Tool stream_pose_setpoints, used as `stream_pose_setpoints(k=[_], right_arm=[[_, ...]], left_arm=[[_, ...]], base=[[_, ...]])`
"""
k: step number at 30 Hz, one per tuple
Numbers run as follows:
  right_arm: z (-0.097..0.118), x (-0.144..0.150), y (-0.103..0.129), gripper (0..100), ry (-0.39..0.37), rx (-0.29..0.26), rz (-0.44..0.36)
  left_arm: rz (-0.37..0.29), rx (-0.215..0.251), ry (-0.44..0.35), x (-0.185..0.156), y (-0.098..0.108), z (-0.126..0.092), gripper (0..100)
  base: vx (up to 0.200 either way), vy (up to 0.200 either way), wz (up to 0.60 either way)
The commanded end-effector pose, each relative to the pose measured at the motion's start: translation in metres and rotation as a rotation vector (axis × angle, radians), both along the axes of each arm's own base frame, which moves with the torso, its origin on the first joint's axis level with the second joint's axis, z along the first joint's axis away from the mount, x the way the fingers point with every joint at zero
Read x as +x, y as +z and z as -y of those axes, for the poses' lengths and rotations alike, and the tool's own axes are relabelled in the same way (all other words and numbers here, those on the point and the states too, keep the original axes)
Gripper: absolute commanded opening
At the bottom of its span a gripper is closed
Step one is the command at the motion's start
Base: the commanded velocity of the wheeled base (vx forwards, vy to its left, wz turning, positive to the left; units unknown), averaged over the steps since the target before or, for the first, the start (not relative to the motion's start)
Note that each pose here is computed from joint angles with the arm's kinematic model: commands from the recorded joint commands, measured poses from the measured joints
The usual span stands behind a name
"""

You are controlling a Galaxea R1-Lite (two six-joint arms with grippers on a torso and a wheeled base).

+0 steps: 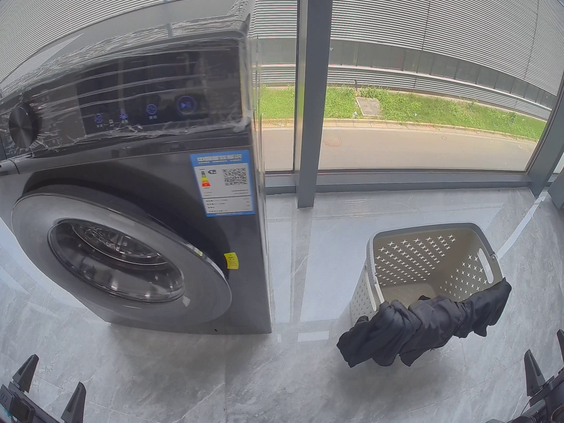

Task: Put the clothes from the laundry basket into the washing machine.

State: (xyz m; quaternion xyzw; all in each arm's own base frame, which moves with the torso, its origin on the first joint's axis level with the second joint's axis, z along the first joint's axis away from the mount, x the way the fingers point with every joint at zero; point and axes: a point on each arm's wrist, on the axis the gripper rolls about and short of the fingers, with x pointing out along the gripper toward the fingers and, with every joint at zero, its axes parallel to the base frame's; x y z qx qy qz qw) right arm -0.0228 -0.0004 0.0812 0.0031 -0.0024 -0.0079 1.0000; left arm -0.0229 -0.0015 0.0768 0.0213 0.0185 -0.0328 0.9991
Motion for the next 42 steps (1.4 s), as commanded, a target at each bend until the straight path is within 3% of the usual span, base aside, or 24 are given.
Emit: stream_pose_setpoints(k=[1, 33, 42], right_arm=[[0.0000, -0.0001, -0.0048, 100, 0.000, 0.000, 0.001], [0.0000, -0.0001, -0.0048, 100, 0.000, 0.000, 0.001], [0.0000, -0.0001, -0.0048, 100, 0.002, 0.000, 0.001]], left_arm=[[0.000, -0.001, 0.000, 0.0000, -0.0053, 0.0000, 100], [0.000, -0.001, 0.000, 0.0000, -0.0053, 0.0000, 100], [0.000, -0.002, 0.001, 0.0000, -0.0053, 0.0000, 100]], base=[[0.000, 0.200, 0.00], [0.000, 0.200, 0.00], [-0.067, 0.000, 0.00]])
